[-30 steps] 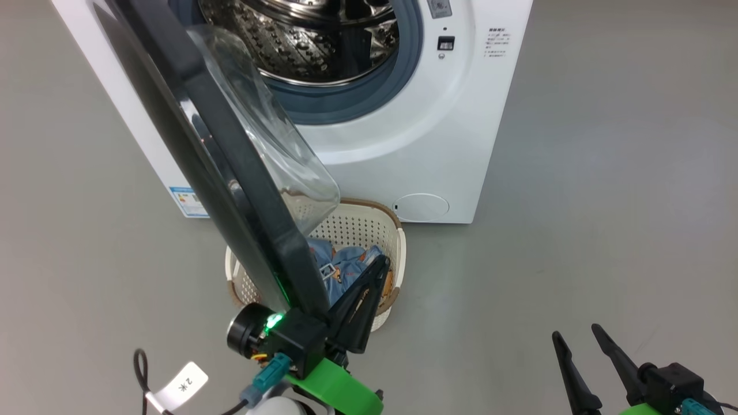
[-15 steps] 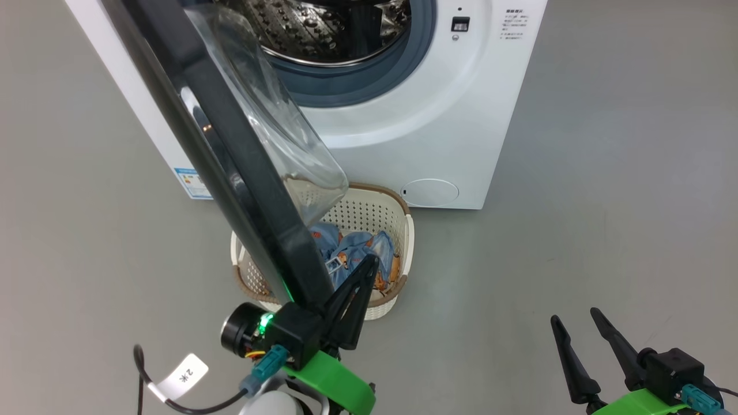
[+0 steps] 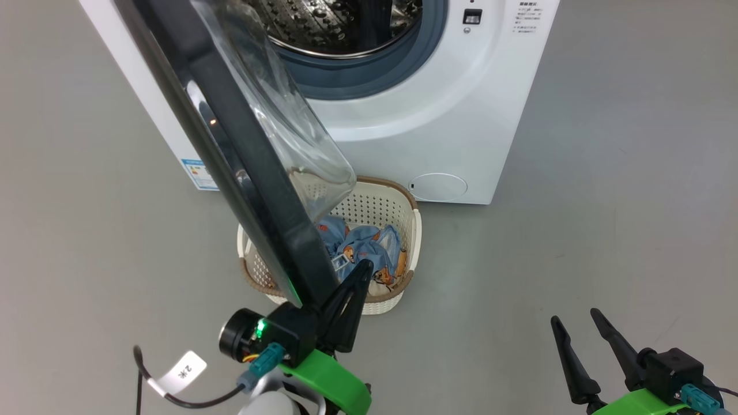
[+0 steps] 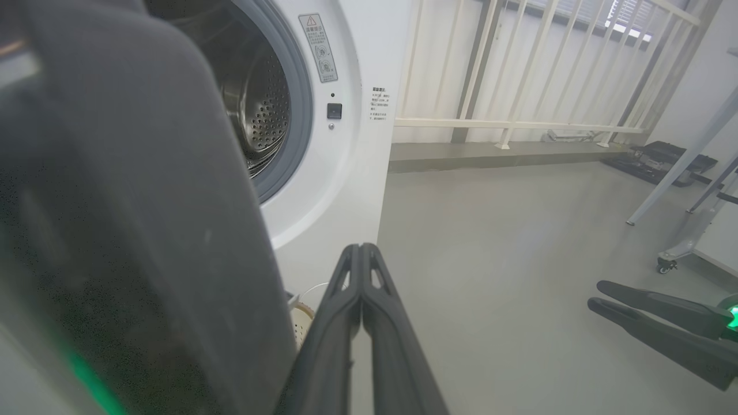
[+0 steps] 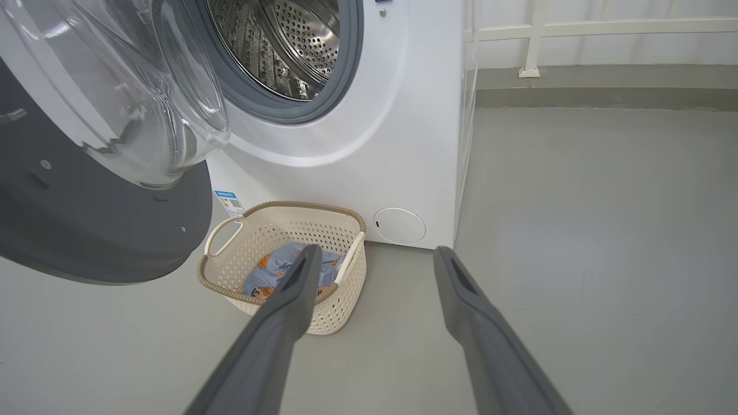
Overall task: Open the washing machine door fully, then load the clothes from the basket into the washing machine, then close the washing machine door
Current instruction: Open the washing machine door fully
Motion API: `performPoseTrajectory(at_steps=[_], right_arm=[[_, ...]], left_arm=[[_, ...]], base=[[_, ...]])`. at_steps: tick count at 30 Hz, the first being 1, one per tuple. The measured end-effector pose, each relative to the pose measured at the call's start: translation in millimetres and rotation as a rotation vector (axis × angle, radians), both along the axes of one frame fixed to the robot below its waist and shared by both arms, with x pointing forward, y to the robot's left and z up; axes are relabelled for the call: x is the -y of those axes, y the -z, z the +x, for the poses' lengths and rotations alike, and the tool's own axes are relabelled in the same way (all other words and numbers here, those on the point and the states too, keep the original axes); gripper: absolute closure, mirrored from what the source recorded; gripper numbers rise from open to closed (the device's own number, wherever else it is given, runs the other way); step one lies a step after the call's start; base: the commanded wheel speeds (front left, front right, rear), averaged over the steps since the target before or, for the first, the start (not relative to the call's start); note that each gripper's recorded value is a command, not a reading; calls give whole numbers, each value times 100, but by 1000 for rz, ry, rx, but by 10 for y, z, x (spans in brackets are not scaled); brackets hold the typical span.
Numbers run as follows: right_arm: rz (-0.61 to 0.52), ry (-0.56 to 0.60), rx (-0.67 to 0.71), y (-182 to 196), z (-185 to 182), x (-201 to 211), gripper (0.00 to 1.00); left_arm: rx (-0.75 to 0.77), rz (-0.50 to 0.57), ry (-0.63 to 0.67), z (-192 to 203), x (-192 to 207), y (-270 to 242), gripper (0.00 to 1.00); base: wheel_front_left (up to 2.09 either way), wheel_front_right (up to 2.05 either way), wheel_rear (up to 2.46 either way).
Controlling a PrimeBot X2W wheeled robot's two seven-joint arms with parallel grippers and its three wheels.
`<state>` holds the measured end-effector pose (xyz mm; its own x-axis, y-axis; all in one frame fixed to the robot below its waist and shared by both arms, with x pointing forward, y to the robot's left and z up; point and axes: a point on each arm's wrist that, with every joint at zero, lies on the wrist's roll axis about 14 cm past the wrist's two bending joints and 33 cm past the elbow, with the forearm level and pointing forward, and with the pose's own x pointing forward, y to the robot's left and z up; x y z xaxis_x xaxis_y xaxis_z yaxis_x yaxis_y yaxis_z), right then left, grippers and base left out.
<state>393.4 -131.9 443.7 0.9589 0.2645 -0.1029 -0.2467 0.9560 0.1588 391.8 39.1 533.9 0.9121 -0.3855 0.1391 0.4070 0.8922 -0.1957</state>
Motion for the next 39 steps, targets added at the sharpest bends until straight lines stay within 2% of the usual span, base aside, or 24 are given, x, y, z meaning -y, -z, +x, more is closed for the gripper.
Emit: performPoseTrajectory(at_steps=[19, 39], right_arm=[[21, -46, -10, 19, 28, -173, 0], [34, -109, 11, -73, 25, -400, 0]], left_arm=[[-25, -31, -100, -5, -208, 7, 100], [-77, -36, -253, -228, -628, 168, 100]], base=[[0, 0, 0], [0, 0, 0]])
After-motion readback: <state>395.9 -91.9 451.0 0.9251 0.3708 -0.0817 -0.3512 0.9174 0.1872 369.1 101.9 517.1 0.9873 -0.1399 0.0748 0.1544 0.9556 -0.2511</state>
